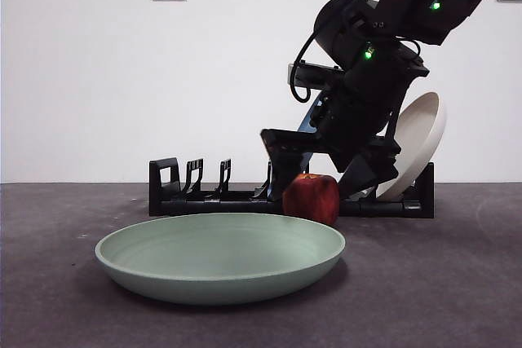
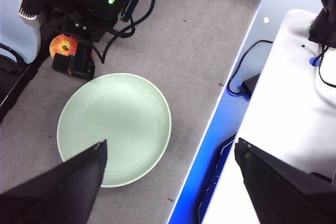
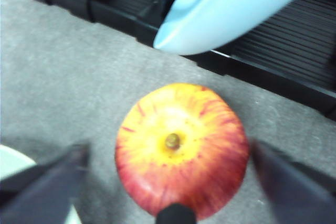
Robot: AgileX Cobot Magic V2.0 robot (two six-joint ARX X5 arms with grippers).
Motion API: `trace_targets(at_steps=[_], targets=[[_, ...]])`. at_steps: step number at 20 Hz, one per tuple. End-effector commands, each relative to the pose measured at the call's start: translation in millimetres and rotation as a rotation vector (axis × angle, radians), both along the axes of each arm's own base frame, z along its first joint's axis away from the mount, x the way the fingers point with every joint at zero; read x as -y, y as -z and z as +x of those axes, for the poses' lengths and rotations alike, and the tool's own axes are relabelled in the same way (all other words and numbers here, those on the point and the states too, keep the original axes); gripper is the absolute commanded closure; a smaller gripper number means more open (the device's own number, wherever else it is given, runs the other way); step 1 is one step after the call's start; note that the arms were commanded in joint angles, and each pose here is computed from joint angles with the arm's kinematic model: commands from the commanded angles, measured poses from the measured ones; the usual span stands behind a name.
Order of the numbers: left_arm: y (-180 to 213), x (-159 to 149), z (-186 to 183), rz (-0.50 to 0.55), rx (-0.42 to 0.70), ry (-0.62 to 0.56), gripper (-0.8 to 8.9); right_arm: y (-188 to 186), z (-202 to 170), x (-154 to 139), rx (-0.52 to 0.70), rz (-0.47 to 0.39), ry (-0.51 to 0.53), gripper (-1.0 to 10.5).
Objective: Take the green plate from the plate rack,put the plate on the table,take the apple from the table,put the apple in the plate
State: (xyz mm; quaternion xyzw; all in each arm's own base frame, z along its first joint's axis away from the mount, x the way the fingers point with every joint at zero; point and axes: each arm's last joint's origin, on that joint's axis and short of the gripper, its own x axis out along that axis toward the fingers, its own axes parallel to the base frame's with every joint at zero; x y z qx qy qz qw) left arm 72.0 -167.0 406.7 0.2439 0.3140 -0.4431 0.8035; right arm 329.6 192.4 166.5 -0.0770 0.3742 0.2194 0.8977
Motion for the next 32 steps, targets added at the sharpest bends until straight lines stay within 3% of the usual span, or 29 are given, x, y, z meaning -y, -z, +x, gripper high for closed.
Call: trace_targets(at_steps=[1,6,10,14,18,27,32], targets=[[1,0,0,0.001,-0.006,-0.008,4.04,3,2,2,-0.017,0.002,0.02,7.0],[1,0,1,0.002,-0.006,-0.009,4.04,5,3,7,-0.035,-0.006,0.033,9.6],[1,0,1,0.002,-0.004,-0.01,4.04,-8,-2,7,-0.018,0.0,0.023,9.6],[1,0,1,0.002,-0.003,-0.01,4.04,-58,-26,8,0.05,0.023,-0.023,9.6],[1,0,1,0.002,-0.004,-0.01,4.04,-93,-65,0,0.035,0.061,-0.139,9.6],[1,0,1,-0.003,-0.003,-0.01,4.04,-36,-85,-53,-0.137,-0.055,-0.287,9.6],[1,0,1,-0.006,-0.005,-0.015,4.04,-21,-95,-70,-0.159,-0.078,-0.342,9.6]])
